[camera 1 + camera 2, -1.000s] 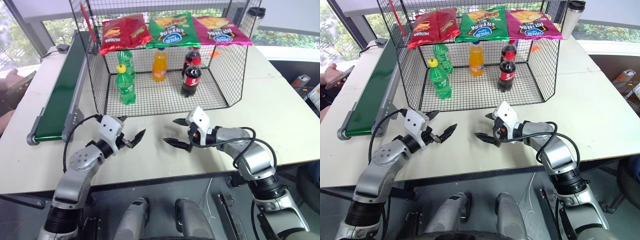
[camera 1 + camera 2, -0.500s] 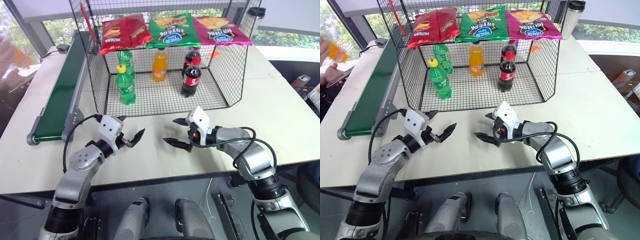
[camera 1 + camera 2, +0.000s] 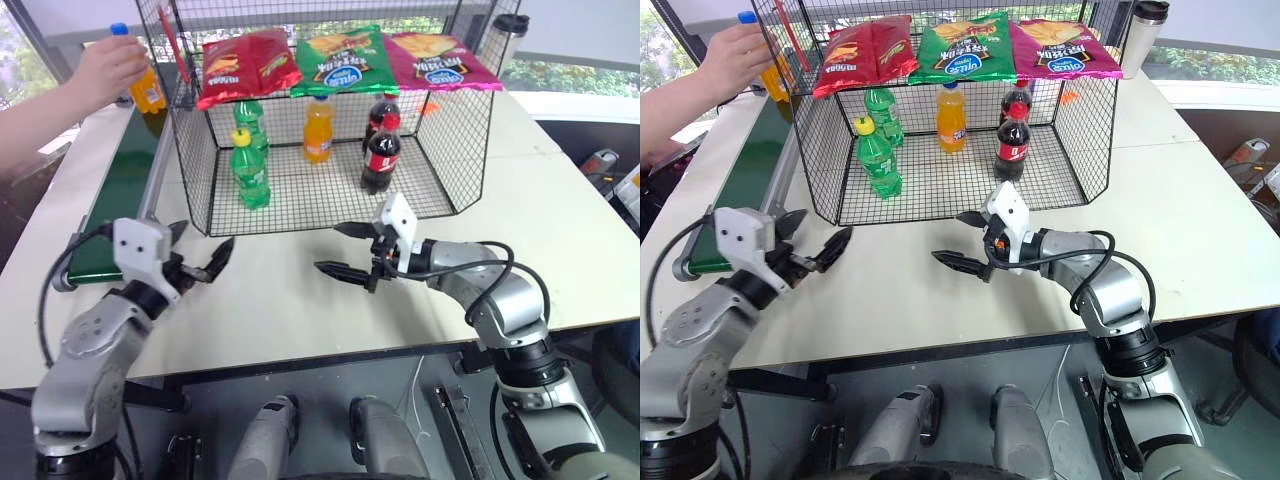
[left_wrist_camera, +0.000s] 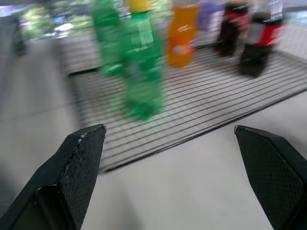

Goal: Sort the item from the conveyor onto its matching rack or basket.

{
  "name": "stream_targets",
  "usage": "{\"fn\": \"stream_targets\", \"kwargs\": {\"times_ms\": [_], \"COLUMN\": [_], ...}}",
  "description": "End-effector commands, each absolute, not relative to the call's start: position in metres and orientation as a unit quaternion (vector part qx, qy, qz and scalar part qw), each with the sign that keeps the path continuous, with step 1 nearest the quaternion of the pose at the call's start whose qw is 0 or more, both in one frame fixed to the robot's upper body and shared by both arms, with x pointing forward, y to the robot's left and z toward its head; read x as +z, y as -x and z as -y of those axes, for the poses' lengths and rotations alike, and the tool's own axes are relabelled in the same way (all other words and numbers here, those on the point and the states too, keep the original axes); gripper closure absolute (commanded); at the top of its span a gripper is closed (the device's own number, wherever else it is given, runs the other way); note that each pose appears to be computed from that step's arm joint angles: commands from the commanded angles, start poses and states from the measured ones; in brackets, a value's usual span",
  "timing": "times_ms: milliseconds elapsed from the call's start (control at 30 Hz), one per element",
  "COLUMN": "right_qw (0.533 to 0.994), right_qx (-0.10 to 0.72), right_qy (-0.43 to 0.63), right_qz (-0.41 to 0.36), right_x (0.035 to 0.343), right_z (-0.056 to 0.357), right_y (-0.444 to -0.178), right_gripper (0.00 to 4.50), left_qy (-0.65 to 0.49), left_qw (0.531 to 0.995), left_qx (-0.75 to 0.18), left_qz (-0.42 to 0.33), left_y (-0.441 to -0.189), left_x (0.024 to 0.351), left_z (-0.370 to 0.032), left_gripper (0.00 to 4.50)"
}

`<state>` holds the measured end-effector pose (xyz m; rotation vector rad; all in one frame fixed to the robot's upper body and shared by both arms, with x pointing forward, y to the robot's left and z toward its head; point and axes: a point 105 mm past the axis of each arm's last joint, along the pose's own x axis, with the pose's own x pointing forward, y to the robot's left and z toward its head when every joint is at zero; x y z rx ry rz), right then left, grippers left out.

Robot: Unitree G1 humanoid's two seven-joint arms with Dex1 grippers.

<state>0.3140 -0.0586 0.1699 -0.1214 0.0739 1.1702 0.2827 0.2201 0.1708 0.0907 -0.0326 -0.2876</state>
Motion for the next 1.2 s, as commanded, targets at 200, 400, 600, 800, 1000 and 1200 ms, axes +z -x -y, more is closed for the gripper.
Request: {"fn": "stream_targets", "kwargs": {"times_ms": [200, 400, 600, 800, 1000, 1200], "right_qw": [0.79, 0.782, 0.782, 0.775, 0.757, 0.755], "right_qx": [0.607, 0.616, 0.614, 0.621, 0.64, 0.641], "right_qy": [0.079, 0.096, 0.104, 0.113, 0.131, 0.138], "right_qz": [0.018, 0.023, 0.021, 0.021, 0.011, 0.009], "right_x": [0.197, 0.196, 0.193, 0.191, 0.186, 0.183], "right_z": [0.042, 0.039, 0.04, 0.04, 0.042, 0.043], "right_y": [-0.298, -0.296, -0.298, -0.293, -0.284, -0.281], "right_gripper": [0.02, 0.02, 0.02, 0.02, 0.02, 0.02], "left_qy": [-0.038, -0.033, -0.028, -0.024, -0.023, -0.021], "left_qw": [0.998, 0.999, 0.997, 0.997, 0.997, 0.997], "left_qx": [-0.032, 0.006, 0.061, 0.07, 0.069, 0.065], "left_qz": [0.045, 0.039, 0.034, 0.025, 0.027, 0.028], "left_y": [-0.274, -0.266, -0.261, -0.262, -0.268, -0.271], "left_x": [0.197, 0.195, 0.189, 0.181, 0.18, 0.18], "left_z": [-0.288, -0.311, -0.341, -0.347, -0.346, -0.344], "left_gripper": [0.0, 0.0, 0.0, 0.0, 0.0, 0.0]}}
